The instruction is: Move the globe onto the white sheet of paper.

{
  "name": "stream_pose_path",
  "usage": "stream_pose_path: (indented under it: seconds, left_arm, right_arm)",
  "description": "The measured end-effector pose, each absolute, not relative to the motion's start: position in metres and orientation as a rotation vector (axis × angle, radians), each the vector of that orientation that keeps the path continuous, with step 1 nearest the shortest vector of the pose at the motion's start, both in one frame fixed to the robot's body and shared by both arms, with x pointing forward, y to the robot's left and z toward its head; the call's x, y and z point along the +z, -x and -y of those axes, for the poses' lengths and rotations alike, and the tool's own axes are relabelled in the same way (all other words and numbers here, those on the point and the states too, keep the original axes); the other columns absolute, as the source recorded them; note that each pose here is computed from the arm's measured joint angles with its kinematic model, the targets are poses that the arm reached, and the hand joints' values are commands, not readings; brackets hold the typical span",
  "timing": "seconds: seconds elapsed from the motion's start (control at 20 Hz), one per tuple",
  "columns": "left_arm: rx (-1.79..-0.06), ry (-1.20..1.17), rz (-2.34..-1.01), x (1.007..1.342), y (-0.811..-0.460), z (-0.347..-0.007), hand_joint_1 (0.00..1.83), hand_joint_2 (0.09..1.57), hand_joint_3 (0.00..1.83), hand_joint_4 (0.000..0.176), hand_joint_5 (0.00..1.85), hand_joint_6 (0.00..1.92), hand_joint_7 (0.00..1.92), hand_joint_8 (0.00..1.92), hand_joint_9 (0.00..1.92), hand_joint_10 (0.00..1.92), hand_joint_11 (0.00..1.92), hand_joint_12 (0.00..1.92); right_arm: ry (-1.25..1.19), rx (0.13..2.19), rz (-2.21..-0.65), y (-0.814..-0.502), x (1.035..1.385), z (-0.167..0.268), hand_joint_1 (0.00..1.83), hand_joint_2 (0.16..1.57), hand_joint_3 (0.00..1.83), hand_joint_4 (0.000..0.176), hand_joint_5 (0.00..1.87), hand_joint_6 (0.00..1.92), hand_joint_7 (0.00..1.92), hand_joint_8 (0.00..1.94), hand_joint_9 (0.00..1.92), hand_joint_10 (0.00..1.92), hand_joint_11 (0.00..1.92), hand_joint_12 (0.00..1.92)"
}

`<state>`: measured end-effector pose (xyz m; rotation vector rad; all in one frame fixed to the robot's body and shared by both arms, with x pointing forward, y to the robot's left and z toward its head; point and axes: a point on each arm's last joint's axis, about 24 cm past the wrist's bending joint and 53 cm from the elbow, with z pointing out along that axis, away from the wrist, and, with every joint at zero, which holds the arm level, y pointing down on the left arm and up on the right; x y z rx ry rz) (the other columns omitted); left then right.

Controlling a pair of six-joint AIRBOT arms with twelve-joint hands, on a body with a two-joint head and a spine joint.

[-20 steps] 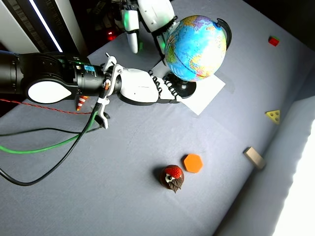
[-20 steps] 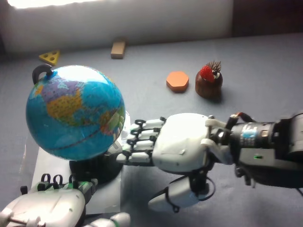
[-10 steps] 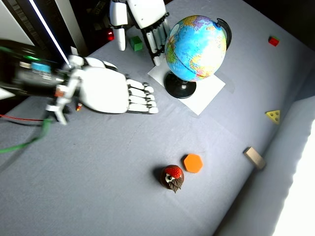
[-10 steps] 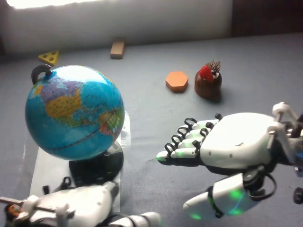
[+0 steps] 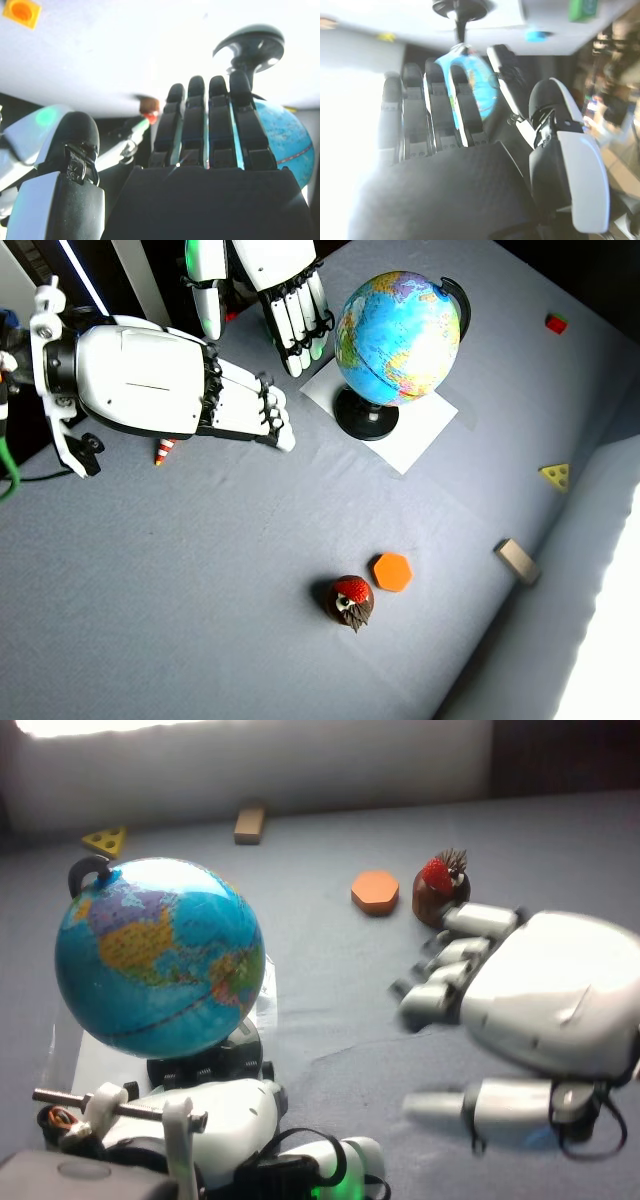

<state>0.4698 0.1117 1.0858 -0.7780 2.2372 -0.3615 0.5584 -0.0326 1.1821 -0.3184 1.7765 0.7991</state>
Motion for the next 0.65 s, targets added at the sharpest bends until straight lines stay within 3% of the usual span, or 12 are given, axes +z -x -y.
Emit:
stream_pose_path:
  seconds: [0.05,0.1,0.15,0.2,0.25,0.3,0.35,0.45,0.6,0.65]
  left_arm:
    - [-0.359,0.764,-2.24,1.088,-0.47,-0.111,0.0,1.31,0.0,0.0,0.64,0.75,0.66,0.01,0.44,0.01,0.0,0.99]
    - [-0.358,0.759,-2.247,1.088,-0.47,-0.11,0.0,1.35,0.01,0.0,0.77,0.82,0.95,0.06,0.73,0.07,0.29,1.05]
    - [-0.356,0.76,-2.249,1.087,-0.469,-0.11,0.01,1.38,0.01,0.0,0.86,1.25,1.15,0.63,0.95,0.74,0.66,1.28]
    - [-0.356,0.755,-2.253,1.088,-0.469,-0.109,0.01,1.41,0.01,0.0,0.86,1.49,1.12,1.16,0.96,1.35,0.83,1.57]
    - [-0.359,0.746,-2.253,1.089,-0.47,-0.108,0.07,1.45,0.01,0.0,0.86,1.81,1.07,1.74,1.04,1.81,1.07,1.85]
    - [-0.357,0.72,-2.253,1.093,-0.472,-0.107,0.11,1.53,0.04,0.0,0.91,1.9,1.1,1.89,1.08,1.9,1.2,1.91]
    - [-0.363,0.695,-2.24,1.098,-0.475,-0.105,0.21,1.56,0.08,0.0,0.99,1.92,1.16,1.91,1.13,1.92,1.25,1.92]
    - [-0.378,0.686,-2.223,1.104,-0.479,-0.102,0.31,1.57,0.09,0.0,1.03,1.92,1.19,1.92,1.18,1.92,1.28,1.92]
    - [-0.372,0.691,-2.234,1.102,-0.477,-0.103,0.36,1.57,0.05,0.0,1.02,1.92,1.2,1.92,1.2,1.92,1.29,1.92]
    - [-0.381,0.684,-2.228,1.105,-0.477,-0.101,0.45,1.57,0.05,0.0,1.02,1.92,1.21,1.92,1.22,1.92,1.32,1.92]
  right_arm:
    - [0.274,0.784,-1.767,-0.558,1.187,0.039,0.07,1.34,0.02,0.0,0.71,1.51,0.81,1.36,0.6,1.69,0.41,1.91]
    - [0.212,0.793,-1.768,-0.552,1.194,0.045,0.22,1.4,0.04,0.0,0.93,1.76,1.03,1.65,0.95,1.87,0.88,1.92]
    - [0.185,0.803,-1.768,-0.546,1.197,0.045,0.35,1.44,0.06,0.0,1.04,1.89,1.12,1.82,1.12,1.91,1.11,1.92]
    - [0.151,0.825,-1.779,-0.541,1.199,0.043,0.42,1.45,0.07,0.0,1.09,1.91,1.15,1.91,1.18,1.92,1.19,1.92]
    - [0.143,0.83,-1.79,-0.538,1.197,0.041,0.5,1.45,0.13,0.02,1.2,1.92,1.22,1.94,1.27,1.92,1.29,1.92]
    - [0.116,0.843,-1.806,-0.537,1.197,0.037,0.84,0.91,1.04,0.0,0.88,1.92,1.3,1.94,1.34,1.92,1.4,1.92]
    - [0.086,0.852,-1.823,-0.538,1.197,0.034,0.94,0.72,1.36,0.0,0.89,1.92,1.37,1.94,1.42,1.92,1.51,1.92]
    - [0.001,0.866,-1.869,-0.543,1.192,0.037,0.97,0.65,1.49,0.0,0.93,1.92,1.46,1.94,1.5,1.92,1.62,1.92]
    - [-0.021,0.885,-1.882,-0.543,1.192,0.036,0.97,0.64,1.49,0.0,0.93,1.92,1.51,1.94,1.56,1.92,1.67,1.92]
    - [-0.009,0.898,-1.88,-0.542,1.193,0.032,0.97,0.64,1.49,0.0,0.92,1.92,1.5,1.94,1.55,1.92,1.66,1.92]
